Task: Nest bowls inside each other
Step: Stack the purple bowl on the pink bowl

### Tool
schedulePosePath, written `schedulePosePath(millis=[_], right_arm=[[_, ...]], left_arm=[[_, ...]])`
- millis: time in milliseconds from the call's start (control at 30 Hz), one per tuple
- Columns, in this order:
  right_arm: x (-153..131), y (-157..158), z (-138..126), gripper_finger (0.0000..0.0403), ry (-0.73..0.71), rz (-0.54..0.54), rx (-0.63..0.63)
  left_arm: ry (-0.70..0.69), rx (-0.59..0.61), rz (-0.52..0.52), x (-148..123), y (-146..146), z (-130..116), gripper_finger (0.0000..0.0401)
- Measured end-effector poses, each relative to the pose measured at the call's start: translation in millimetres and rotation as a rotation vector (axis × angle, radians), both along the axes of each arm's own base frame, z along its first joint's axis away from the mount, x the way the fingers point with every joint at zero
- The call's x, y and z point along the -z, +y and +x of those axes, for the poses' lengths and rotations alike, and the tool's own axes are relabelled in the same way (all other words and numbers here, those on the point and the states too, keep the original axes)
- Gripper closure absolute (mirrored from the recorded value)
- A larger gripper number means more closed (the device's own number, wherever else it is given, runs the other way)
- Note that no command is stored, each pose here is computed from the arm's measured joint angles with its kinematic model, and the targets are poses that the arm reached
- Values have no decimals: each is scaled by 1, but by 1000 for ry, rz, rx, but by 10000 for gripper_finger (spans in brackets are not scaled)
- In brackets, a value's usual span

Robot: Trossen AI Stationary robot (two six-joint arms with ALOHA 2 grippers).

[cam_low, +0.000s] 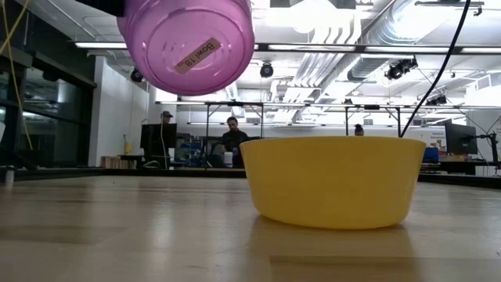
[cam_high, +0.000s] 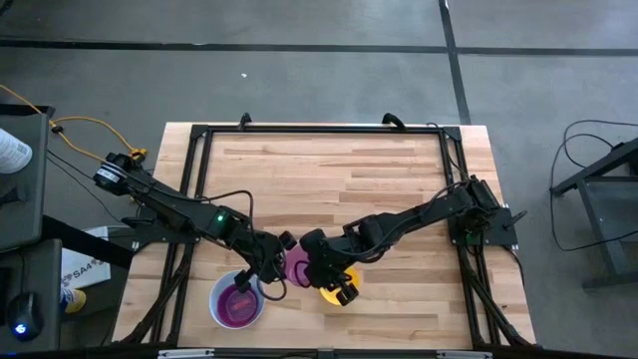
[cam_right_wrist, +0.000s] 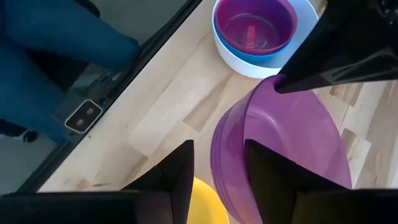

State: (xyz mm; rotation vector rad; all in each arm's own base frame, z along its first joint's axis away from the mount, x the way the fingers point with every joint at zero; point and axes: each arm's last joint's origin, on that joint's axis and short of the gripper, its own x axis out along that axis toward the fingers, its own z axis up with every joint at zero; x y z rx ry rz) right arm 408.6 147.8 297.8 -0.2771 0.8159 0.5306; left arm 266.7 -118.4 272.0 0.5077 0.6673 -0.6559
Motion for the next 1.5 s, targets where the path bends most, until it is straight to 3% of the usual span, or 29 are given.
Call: schedulePosePath(millis=[833,1500], right_arm=[[-2,-1,4,269,58,174,217],[-2,-1,2,269,100,219,229]], left_arm=[[44,-81,-33,1,1,-1,401],[157,-91,-30,8,-12,-14,401]])
